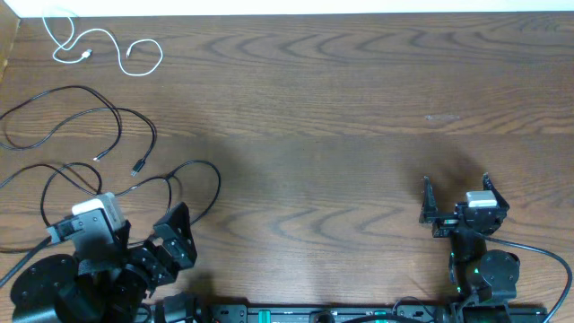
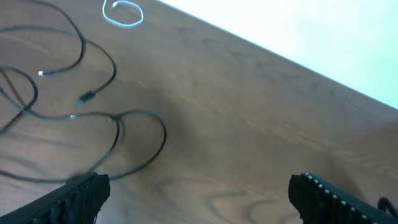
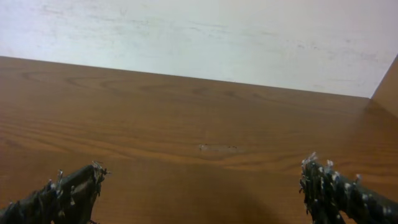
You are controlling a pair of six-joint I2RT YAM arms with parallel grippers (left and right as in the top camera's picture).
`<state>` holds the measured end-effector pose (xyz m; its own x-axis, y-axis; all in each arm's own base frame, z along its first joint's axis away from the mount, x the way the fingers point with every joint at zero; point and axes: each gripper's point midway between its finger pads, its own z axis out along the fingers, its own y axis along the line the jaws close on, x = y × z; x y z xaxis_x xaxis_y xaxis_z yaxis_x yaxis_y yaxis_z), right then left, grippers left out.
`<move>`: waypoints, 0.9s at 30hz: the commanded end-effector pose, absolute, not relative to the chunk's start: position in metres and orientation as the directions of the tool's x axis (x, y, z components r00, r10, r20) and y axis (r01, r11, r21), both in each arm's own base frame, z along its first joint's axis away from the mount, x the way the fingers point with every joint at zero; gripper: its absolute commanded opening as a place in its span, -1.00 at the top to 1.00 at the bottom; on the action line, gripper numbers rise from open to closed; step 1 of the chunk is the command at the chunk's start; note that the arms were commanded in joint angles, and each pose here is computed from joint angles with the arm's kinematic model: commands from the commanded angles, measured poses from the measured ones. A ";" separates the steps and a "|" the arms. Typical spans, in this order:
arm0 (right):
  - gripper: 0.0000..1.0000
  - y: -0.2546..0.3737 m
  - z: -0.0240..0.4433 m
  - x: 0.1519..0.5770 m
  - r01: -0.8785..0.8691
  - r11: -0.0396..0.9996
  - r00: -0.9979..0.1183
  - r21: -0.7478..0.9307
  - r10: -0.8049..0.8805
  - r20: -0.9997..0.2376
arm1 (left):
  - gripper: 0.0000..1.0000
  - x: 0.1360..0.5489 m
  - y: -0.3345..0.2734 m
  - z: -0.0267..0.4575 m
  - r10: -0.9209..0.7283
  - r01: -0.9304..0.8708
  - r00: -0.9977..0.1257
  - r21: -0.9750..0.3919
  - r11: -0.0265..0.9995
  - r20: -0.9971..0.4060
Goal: Untangle cables
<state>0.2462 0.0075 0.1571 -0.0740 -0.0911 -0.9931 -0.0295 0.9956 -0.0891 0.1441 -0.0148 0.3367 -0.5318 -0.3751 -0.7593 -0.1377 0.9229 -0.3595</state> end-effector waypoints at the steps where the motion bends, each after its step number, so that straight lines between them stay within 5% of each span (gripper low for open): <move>1: -0.99 0.010 0.156 0.246 -0.040 0.996 -0.072 -0.084 -0.087 -0.994 | -0.95 0.137 -0.018 0.329 -0.377 -0.141 -0.566 -0.365 0.920 -0.733; 13: -0.99 0.010 0.156 0.246 -0.040 0.996 -0.072 -0.084 -0.087 -0.994 | -0.95 0.134 -0.037 0.306 -0.271 -0.005 -0.634 -0.346 0.938 -0.725; 27: -0.98 0.010 0.156 0.246 -0.040 0.996 -0.072 -0.084 -0.087 -0.994 | -0.96 0.156 -0.030 0.228 -0.245 0.014 -0.543 -0.300 0.954 -0.803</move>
